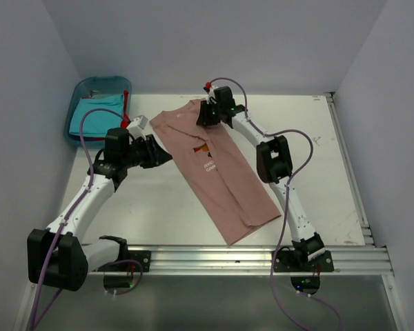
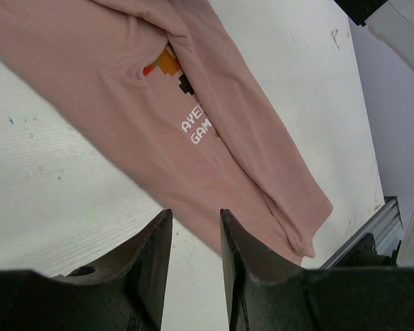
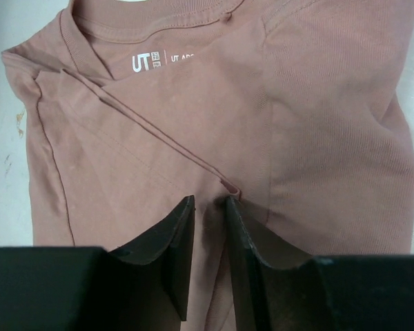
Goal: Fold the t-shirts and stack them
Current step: Rotate the tshirt 90 degrees
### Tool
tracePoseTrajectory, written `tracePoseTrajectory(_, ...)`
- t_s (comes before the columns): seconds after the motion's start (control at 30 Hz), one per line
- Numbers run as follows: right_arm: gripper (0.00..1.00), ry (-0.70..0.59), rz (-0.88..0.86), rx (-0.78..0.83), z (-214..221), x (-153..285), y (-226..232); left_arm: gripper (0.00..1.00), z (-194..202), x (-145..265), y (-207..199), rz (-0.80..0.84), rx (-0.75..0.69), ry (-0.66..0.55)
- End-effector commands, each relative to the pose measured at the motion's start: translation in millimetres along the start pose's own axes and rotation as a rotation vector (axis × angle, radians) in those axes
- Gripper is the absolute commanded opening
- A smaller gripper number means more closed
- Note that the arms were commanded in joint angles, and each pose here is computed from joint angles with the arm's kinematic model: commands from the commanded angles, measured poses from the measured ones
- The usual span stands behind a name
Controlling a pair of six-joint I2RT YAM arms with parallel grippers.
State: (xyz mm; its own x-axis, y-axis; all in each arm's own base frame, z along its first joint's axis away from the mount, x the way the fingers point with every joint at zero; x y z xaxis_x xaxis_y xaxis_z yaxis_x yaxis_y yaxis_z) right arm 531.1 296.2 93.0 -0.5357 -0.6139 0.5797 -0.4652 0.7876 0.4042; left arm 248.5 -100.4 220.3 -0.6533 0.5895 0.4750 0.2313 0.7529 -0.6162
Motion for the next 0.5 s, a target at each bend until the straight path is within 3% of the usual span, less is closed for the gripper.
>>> tracePoseTrajectory(0.0, 0.28, -0.026, 0.033, 0.012, -8.2, 7.3, -0.5, 0.37, 0.8, 2.2, 1.0, -0.004, -0.029, -0.010)
tracePoseTrajectory(0.23, 0.01, -0.033, 0.036, 0.011, -9.8, 8.4, 0.1, 0.37, 1.8, 2.1, 1.9, -0.007, -0.030, -0.010)
tracePoseTrajectory(0.47, 0.00, -0.097, -0.121, -0.041, -19.8, 16.4, 17.5, 0.36, 5.1, 0.5, 4.6, -0.013, -0.022, -0.003)
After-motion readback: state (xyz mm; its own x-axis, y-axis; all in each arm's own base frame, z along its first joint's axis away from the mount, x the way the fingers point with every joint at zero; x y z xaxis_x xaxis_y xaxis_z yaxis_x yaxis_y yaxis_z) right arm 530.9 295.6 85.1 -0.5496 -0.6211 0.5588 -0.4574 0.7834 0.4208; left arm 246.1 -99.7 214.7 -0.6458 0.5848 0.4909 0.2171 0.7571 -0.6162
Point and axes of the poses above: each gripper's point midway between its finger pads, its own x axis back along the fingers, its own y axis along the line the jaws close on, z = x × y, the point moved 9 cm from there along x, back along the fingers, and after that the axes turned 1 degree about x, right-handed, at the moved point
